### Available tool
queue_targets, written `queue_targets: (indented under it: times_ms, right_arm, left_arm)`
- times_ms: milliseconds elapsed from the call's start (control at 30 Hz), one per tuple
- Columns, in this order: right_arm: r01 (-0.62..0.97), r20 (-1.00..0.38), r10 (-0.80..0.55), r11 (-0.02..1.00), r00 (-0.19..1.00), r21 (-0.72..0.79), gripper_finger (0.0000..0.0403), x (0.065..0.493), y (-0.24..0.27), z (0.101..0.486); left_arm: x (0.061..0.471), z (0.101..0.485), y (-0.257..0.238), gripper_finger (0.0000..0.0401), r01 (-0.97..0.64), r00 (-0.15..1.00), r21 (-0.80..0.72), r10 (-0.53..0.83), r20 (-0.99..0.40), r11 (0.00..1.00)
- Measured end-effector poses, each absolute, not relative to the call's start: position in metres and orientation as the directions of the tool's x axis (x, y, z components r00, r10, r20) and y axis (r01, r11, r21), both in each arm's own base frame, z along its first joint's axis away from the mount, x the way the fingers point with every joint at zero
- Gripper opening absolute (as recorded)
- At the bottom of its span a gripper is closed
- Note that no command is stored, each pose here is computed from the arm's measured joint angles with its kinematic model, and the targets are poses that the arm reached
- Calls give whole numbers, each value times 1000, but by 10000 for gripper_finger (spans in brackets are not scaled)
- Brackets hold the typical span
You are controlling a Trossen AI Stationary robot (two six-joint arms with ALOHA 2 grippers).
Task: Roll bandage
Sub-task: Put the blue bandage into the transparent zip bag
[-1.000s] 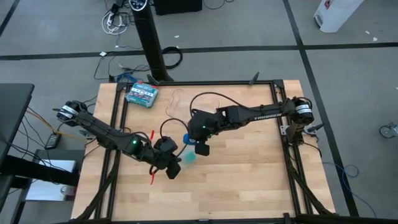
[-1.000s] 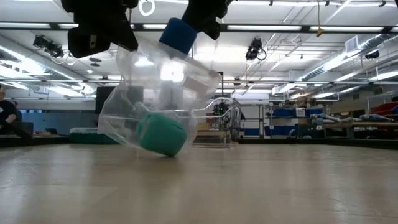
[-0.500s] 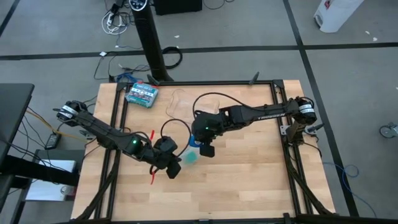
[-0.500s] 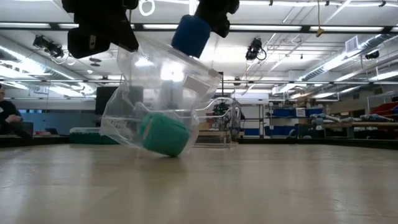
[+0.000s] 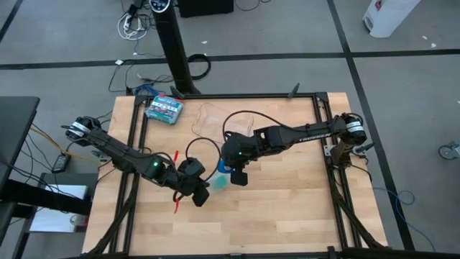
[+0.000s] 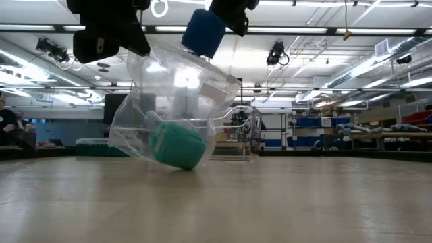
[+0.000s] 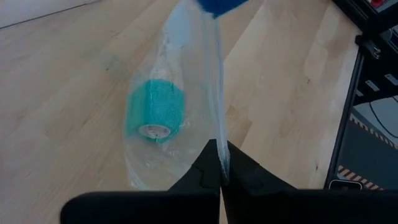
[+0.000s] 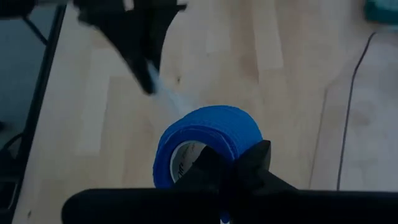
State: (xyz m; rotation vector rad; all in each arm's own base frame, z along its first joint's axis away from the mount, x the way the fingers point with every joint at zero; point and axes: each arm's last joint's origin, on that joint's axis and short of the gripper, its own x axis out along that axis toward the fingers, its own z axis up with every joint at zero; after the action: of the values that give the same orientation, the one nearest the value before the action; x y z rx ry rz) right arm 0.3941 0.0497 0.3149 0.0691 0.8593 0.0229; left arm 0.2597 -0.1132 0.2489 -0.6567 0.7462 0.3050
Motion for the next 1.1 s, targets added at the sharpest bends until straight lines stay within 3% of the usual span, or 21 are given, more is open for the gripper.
queue_targets:
  times_ms: [300,633,900,1100]
  right_arm:
    - [12,-772,55,997,634,81,0,394,50,280]
    - [18,-667,36,997,744,74,0,405,45,288]
    - [-3,-662,30,999,749,42,0,405,45,280]
    - [-23,-690,111,991,715,135,0,402,47,267]
  left_arm:
    - [260,249,-113,4,-480,704,-446,29,-710,756]
    - [260,249,-113,4,-483,704,-449,29,-709,752]
    - [260,249,-112,4,-507,712,-445,68,-699,738]
    - [260,249,-112,4,-517,714,-448,78,-696,730]
